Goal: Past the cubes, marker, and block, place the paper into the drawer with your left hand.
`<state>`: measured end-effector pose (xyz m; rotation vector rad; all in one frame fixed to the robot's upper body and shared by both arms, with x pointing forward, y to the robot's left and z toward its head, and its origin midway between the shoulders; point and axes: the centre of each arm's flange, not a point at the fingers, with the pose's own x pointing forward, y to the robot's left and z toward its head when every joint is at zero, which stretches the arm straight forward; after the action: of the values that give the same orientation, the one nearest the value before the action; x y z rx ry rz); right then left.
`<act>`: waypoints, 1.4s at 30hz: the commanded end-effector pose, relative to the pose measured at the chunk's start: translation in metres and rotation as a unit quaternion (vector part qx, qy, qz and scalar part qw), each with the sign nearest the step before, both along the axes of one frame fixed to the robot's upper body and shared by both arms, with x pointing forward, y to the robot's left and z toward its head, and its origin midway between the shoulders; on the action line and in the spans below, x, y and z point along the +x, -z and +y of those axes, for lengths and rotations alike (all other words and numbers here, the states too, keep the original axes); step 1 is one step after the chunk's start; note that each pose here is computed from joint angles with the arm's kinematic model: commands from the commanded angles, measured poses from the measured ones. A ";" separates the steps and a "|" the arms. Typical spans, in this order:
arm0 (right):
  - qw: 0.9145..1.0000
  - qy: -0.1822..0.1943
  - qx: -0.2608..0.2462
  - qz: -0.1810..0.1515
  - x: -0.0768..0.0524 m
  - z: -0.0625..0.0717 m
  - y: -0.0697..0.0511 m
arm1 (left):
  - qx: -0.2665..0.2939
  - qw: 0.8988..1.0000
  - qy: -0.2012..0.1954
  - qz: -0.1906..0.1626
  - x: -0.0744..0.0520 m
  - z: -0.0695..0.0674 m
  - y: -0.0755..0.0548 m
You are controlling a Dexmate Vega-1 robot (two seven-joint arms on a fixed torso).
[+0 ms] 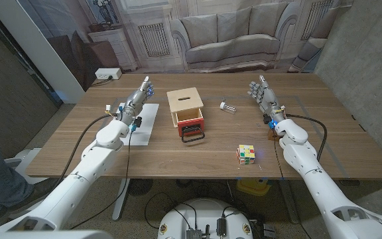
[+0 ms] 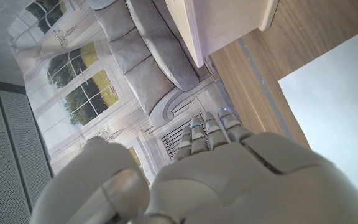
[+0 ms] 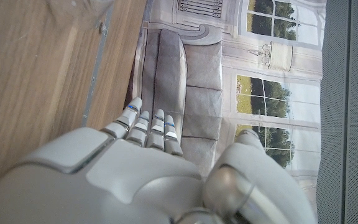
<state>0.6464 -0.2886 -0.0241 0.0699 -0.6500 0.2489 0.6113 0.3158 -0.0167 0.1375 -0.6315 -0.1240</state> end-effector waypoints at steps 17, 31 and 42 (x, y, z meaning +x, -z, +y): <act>1.000 0.013 0.007 0.007 -0.003 0.002 0.003 | 0.015 0.998 -0.052 -0.027 -0.025 0.028 0.003; 1.000 0.021 0.003 0.008 -0.005 0.003 -0.002 | 0.027 0.996 -0.077 -0.032 -0.035 0.046 0.001; 1.000 0.025 0.004 -0.001 -0.007 0.005 -0.008 | 0.034 0.996 -0.076 -0.036 -0.034 0.051 -0.005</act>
<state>0.6416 -0.2860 -0.0222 0.0672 -0.6369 0.2058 0.5785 0.3597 -0.0171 0.2388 -0.6799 0.0046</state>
